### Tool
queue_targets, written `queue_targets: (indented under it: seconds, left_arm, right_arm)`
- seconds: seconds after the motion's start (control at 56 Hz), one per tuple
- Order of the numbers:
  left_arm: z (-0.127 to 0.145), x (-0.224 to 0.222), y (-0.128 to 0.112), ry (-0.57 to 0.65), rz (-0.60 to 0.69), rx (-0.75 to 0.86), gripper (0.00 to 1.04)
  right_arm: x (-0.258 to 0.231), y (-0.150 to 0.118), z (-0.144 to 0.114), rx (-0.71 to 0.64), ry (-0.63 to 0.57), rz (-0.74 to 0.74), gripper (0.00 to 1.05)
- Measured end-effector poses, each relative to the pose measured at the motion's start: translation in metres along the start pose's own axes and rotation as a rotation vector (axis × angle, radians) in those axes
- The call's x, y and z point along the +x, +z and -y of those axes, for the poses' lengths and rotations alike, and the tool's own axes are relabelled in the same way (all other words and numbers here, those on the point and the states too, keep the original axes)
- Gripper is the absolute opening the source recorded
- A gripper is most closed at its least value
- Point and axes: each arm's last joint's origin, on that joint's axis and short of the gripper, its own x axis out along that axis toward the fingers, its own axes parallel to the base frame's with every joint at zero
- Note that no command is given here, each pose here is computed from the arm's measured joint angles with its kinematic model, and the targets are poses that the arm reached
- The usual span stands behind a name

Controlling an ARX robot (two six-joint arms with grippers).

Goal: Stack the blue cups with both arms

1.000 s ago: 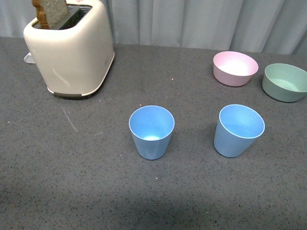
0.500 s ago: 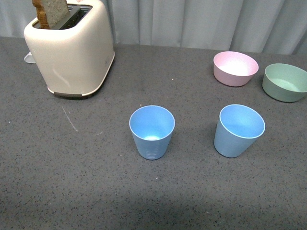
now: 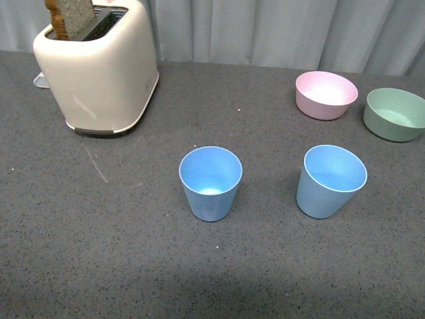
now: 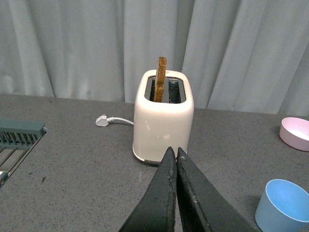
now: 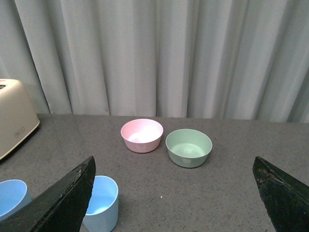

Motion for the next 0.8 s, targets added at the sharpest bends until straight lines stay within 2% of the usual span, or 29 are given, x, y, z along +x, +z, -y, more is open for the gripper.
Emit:
queue_targets:
  seconds: [0.214, 0.429, 0.464, 0.589, 0.661, 0.804]
  left_arm:
    - [0.000, -0.009, -0.005, -0.001, -0.034, 0.000, 0.04]
    - [0.000, -0.013, -0.003, -0.001, -0.006, 0.000, 0.04]
    - [0.000, -0.013, -0.003, -0.001, -0.006, 0.000, 0.09]
    - [0.000, -0.013, -0.003, -0.001, -0.005, 0.000, 0.35]
    - [0.000, -0.013, -0.003, -0.001, -0.006, 0.000, 0.45]
    - [0.000, -0.013, -0.003, -0.001, -0.005, 0.000, 0.71]
  right_arm:
    - [0.000, 0.000, 0.000, 0.000, 0.000, 0.000, 0.95]
    - [0.000, 0.000, 0.000, 0.000, 0.000, 0.000, 0.95]
    - [0.000, 0.000, 0.000, 0.000, 0.000, 0.000, 0.95]
    - [0.000, 0.000, 0.000, 0.000, 0.000, 0.000, 0.95]
    - [0.000, -0.001, 0.000, -0.009, 0.002, -0.006, 0.95]
    - [0.010, -0.002, 0.002, -0.219, 0.052, -0.114, 0.95]
